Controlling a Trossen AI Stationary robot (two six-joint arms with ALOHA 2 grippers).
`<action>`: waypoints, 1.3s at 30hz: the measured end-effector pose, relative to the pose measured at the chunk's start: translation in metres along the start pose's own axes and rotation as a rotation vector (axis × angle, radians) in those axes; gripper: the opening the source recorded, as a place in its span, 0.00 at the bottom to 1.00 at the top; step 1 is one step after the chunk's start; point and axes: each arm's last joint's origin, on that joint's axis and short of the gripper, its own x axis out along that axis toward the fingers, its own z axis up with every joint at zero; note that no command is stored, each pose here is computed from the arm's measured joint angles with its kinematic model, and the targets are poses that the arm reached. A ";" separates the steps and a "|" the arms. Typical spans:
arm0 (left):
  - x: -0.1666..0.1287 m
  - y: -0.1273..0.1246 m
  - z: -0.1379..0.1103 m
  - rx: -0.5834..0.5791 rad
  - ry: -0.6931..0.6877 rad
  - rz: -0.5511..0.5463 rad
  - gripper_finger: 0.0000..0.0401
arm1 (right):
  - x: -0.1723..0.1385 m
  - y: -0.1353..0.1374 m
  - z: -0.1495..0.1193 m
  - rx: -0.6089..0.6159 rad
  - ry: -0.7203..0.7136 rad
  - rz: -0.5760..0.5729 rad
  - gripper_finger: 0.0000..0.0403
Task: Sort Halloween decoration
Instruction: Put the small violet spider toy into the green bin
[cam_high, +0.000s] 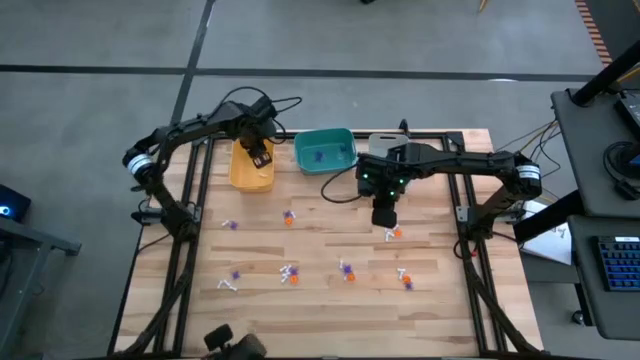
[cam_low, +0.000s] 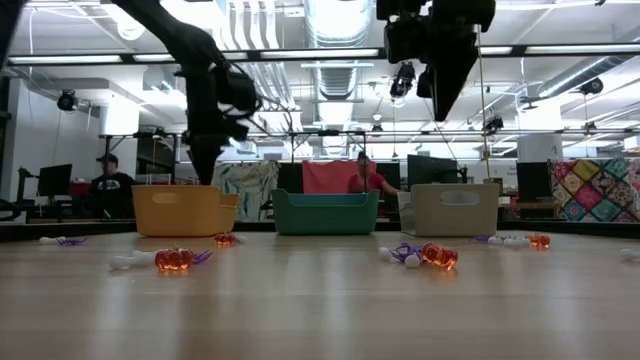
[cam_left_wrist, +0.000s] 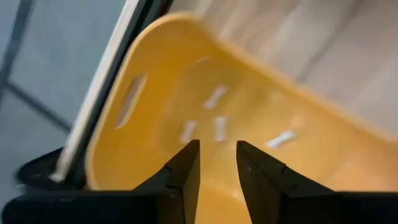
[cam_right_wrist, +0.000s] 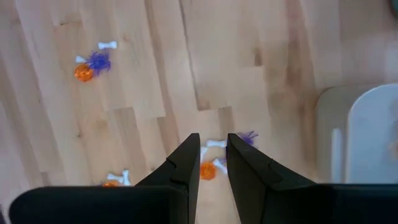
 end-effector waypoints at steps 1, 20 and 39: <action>-0.006 -0.004 -0.003 -0.016 -0.036 -0.021 0.21 | 0.001 0.002 -0.001 0.002 0.005 0.000 0.17; -0.073 -0.125 -0.071 -0.054 -0.966 -0.400 0.18 | 0.038 0.006 -0.013 0.272 0.019 -0.166 0.17; -0.057 -0.174 -0.095 0.077 -1.087 -0.572 0.18 | 0.064 -0.003 -0.032 0.547 0.054 -0.319 0.17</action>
